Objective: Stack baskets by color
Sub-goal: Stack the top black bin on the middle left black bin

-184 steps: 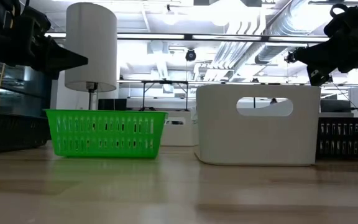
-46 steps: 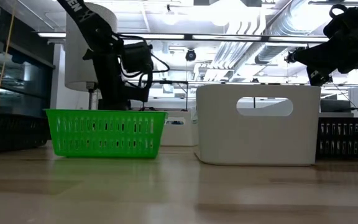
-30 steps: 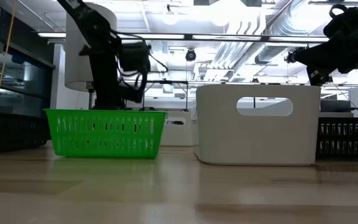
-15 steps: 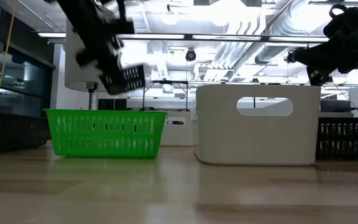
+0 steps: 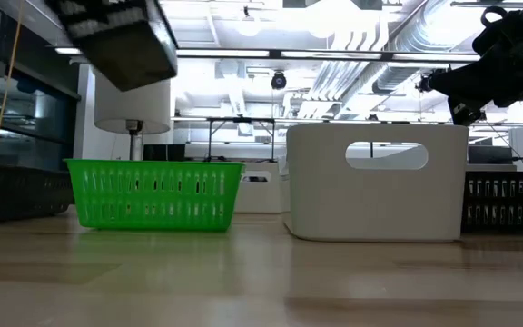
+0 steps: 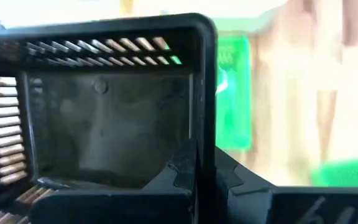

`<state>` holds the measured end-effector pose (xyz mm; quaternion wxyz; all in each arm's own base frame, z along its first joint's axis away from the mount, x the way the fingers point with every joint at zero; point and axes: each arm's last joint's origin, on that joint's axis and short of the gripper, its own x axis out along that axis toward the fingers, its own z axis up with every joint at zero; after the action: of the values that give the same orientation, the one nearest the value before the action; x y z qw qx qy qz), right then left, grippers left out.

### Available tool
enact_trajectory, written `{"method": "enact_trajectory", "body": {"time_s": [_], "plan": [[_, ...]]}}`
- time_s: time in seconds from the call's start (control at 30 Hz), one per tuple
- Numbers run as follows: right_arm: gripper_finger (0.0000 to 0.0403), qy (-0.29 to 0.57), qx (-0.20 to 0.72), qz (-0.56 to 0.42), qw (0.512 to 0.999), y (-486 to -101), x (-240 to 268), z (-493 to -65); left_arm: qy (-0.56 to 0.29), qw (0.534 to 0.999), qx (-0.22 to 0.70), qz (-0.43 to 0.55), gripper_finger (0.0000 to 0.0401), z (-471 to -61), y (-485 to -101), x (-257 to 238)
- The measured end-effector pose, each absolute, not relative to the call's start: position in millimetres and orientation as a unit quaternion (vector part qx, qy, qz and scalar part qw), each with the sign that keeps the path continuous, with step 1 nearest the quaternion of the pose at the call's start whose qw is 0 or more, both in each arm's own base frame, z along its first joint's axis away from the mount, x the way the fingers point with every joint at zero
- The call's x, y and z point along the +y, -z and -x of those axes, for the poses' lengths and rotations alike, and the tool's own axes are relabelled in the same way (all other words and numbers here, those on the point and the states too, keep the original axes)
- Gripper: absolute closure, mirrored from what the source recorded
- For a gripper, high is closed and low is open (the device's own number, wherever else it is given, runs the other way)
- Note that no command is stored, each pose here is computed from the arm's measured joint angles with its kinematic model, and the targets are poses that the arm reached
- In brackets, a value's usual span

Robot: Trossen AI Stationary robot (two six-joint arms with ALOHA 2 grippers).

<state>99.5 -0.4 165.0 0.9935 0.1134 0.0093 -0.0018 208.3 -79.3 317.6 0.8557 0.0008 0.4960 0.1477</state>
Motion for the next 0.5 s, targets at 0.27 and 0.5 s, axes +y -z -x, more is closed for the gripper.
{"method": "enact_trajectory", "body": {"time_s": [0.27, 0.5], "plan": [[0.0402, 0.002, 0.009, -0.113, 0.994, -165.0, -0.4, -99.5, -0.157, 0.814, 0.559, 0.009, 0.0401, -181.5, -300.7, -120.3], [0.0402, 0.002, 0.009, -0.113, 0.994, -165.0, -0.4, -99.5, -0.157, 0.793, 0.587, -0.046, 0.0401, -172.2, -280.4, -153.9]]}}
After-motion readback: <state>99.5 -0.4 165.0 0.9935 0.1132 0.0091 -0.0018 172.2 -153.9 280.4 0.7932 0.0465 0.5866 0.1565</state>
